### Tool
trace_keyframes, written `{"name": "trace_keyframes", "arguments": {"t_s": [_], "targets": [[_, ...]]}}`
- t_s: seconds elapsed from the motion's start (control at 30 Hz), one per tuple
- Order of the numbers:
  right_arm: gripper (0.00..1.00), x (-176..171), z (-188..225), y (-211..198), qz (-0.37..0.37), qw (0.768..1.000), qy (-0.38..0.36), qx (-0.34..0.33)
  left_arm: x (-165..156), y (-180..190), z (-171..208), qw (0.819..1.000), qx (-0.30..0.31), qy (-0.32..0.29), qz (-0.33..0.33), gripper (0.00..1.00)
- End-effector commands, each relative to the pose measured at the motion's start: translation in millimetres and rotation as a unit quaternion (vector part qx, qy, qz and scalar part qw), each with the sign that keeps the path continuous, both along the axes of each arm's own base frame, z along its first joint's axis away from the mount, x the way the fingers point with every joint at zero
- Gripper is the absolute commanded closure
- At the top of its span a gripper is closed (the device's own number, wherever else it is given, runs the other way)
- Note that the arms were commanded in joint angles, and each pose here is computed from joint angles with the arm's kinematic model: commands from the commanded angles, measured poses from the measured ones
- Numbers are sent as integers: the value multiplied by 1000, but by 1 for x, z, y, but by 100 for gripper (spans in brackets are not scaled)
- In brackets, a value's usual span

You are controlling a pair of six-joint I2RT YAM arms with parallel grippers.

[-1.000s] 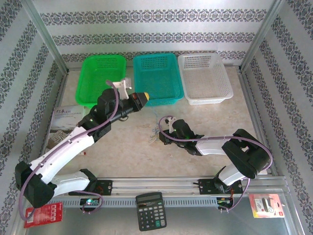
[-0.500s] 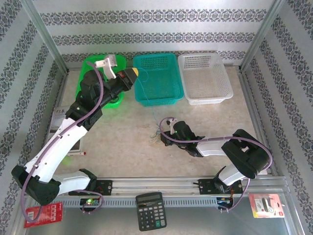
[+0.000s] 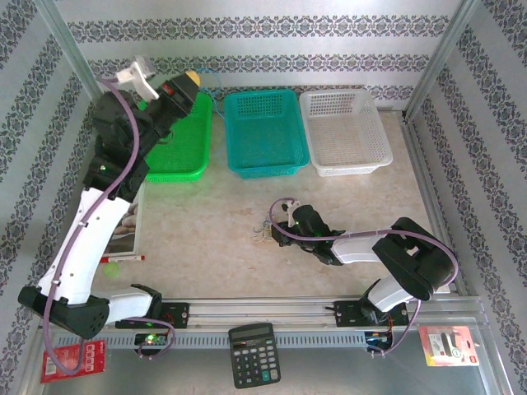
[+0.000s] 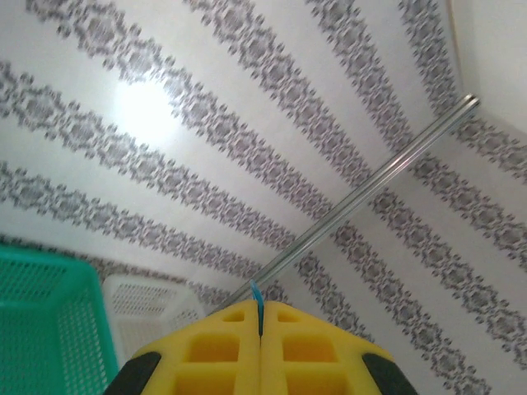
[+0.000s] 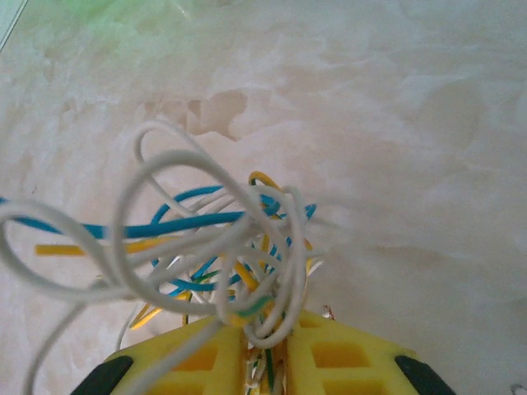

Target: Untangle the cables

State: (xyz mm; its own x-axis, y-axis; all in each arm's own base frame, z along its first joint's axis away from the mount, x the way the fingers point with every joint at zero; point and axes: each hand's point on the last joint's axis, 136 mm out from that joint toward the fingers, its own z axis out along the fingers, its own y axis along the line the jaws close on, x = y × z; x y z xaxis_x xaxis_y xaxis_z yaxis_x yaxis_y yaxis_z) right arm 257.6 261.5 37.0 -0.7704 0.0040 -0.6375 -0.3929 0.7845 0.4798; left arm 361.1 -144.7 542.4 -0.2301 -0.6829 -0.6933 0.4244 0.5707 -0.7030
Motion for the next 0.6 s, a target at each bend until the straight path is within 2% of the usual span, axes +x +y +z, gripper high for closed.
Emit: {"name": "trace_keyframes", "arguments": {"t_s": [0.0,0.1,0.27,0.57], "targets": [[84,-1,-11,-8,-11,1000,11,-12,-4,1,31,999,-10,-35,-8,100],[87,-1,-11,-7,-10,1000,12,-8,2,-1,33,999,-7,-34,-7,100],[80,-1,-9,-6,-12,1000,13,-3,12,10,24,999,29,-26,33,100],[55,-6,4,-5,-1,1000,13,7,49,51,-15,986,101,12,129,100]]}}
